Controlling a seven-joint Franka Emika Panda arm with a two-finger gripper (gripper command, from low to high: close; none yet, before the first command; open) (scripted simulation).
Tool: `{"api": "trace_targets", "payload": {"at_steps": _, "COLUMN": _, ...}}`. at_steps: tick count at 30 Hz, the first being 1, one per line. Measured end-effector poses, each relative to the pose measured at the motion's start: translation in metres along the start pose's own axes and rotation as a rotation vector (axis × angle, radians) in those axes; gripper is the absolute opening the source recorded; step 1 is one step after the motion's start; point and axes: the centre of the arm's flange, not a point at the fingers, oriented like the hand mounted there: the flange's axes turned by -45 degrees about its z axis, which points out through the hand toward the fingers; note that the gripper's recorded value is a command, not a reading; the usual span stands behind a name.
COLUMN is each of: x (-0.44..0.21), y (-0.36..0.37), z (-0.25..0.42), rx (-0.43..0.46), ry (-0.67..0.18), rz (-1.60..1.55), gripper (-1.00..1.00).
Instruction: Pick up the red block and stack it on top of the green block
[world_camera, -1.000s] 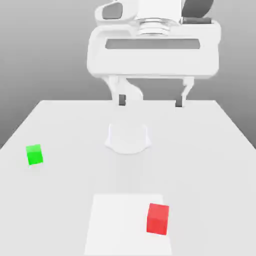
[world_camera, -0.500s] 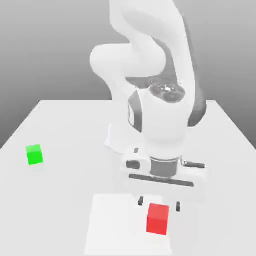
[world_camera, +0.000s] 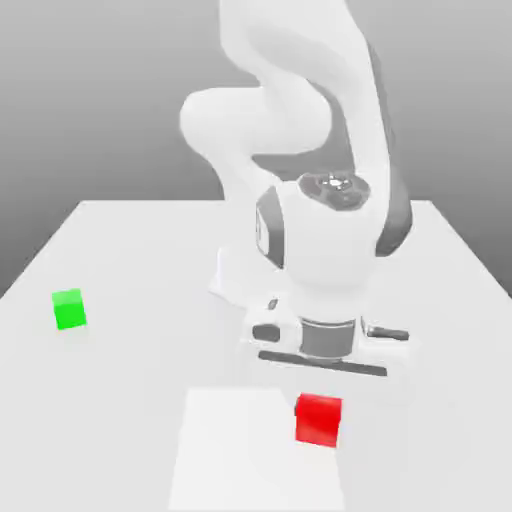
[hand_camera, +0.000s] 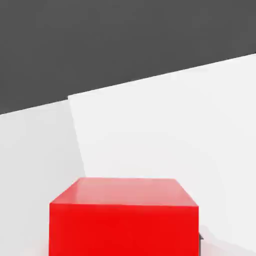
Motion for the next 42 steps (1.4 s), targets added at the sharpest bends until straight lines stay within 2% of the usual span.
{"api": "trace_targets", "payload": {"at_steps": 5, "x": 0.021, "y": 0.097, "z": -0.015, "rx": -0.043, "ry": 0.023, "rz": 0.262, "gripper": -1.0}}
{"api": "trace_targets", "payload": {"at_steps": 11, "x": 0.015, "y": 0.202, "z": -0.031, "rx": -0.078, "ry": 0.043, "rz": 0.558, "gripper": -1.0}}
{"api": "trace_targets", "payload": {"at_steps": 24, "x": -0.073, "y": 0.379, "z": -0.049, "rx": -0.08, "ry": 0.043, "rz": 1.172, "gripper": -1.0}}
{"api": "trace_targets", "payload": {"at_steps": 34, "x": -0.188, "y": 0.46, "z": -0.036, "rx": -0.009, "ry": -0.006, "rz": 1.651, "gripper": -1.0}}
{"api": "trace_targets", "payload": {"at_steps": 42, "x": -0.19, "y": 0.462, "z": -0.014, "rx": 0.067, "ry": -0.049, "rz": 1.681, "gripper": -1.0}}
